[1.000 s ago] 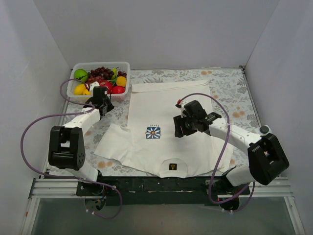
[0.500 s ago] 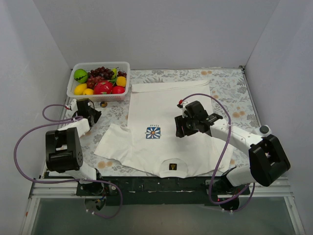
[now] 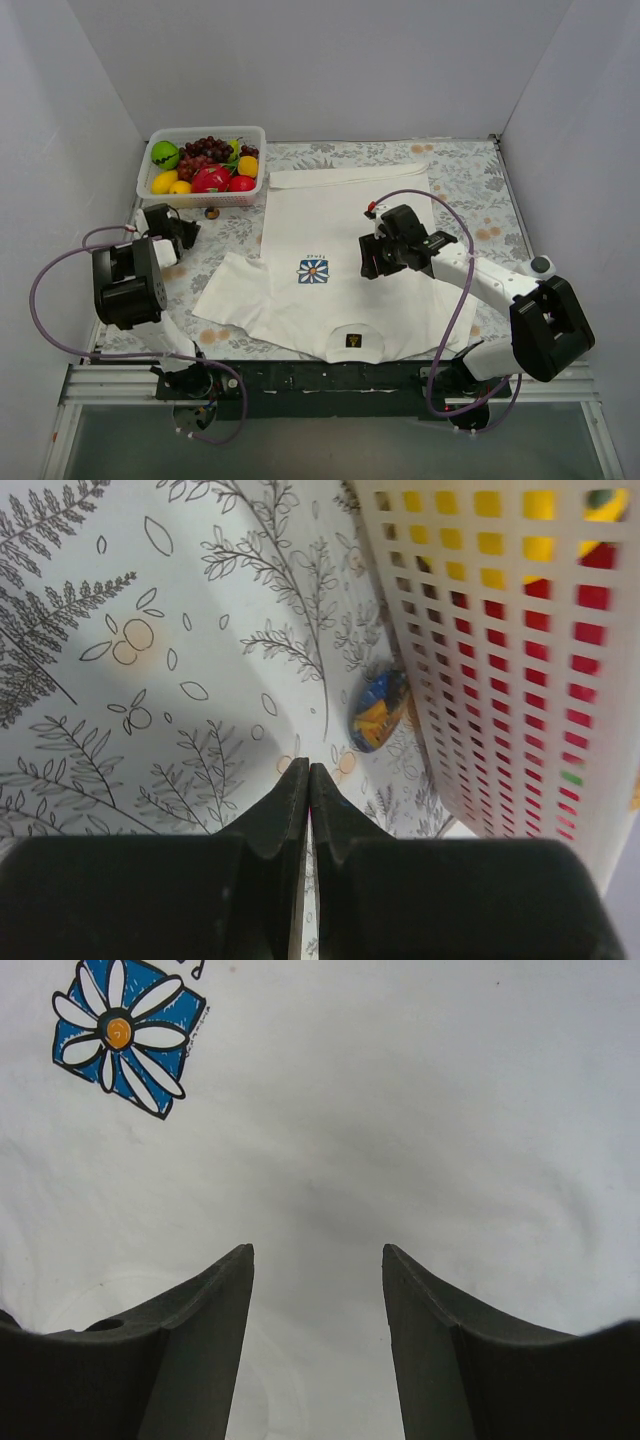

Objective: Pin the brooch onto the clothing

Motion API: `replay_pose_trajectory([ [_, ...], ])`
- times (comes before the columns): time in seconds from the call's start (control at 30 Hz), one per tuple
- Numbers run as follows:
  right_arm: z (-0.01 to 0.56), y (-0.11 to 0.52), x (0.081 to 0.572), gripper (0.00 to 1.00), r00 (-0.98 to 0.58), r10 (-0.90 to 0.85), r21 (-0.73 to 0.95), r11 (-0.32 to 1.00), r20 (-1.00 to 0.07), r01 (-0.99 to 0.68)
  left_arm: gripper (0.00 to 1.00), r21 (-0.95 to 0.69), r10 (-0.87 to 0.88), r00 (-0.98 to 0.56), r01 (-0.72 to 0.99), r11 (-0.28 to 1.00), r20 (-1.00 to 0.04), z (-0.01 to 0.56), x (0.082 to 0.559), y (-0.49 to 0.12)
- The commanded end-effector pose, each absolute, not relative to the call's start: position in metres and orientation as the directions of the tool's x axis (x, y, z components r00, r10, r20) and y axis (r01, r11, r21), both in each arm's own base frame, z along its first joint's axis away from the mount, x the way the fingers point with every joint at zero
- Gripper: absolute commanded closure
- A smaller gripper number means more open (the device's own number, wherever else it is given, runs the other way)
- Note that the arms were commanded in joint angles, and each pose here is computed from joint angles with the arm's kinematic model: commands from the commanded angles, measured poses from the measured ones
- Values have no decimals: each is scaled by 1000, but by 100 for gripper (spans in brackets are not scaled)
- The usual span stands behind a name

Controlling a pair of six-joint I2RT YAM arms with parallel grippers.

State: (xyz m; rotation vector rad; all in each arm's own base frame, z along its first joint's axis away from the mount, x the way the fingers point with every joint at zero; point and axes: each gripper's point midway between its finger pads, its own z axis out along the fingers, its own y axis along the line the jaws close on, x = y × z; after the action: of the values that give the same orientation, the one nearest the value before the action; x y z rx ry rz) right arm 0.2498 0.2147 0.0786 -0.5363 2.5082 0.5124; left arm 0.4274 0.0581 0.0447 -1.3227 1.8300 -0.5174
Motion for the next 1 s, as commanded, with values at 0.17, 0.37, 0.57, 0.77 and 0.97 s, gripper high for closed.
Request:
replay_pose_trajectory([
  [0.17, 97, 219, 264, 38, -743, -255, 234, 843, -619, -485, 100, -768, -954, -84, -575, 282, -288, 38, 458, 63],
  [0.37, 110, 229, 273, 38, -713, -257, 240, 822, -652, -516, 100, -768, -954, -68, -578, 276, -292, 33, 468, 69],
  [0.57, 118, 239, 281, 38, -699, -251, 256, 806, -670, -534, 100, -763, -956, -73, -587, 272, -284, 21, 479, 73],
  [0.77, 118, 246, 282, 38, -698, -249, 277, 790, -671, -548, 100, -789, -957, -134, -543, 289, -258, 15, 491, 62],
  [0.97, 119, 251, 287, 38, -693, -250, 281, 782, -676, -556, 100, -813, -933, -290, -478, 333, -212, 8, 494, 33],
])
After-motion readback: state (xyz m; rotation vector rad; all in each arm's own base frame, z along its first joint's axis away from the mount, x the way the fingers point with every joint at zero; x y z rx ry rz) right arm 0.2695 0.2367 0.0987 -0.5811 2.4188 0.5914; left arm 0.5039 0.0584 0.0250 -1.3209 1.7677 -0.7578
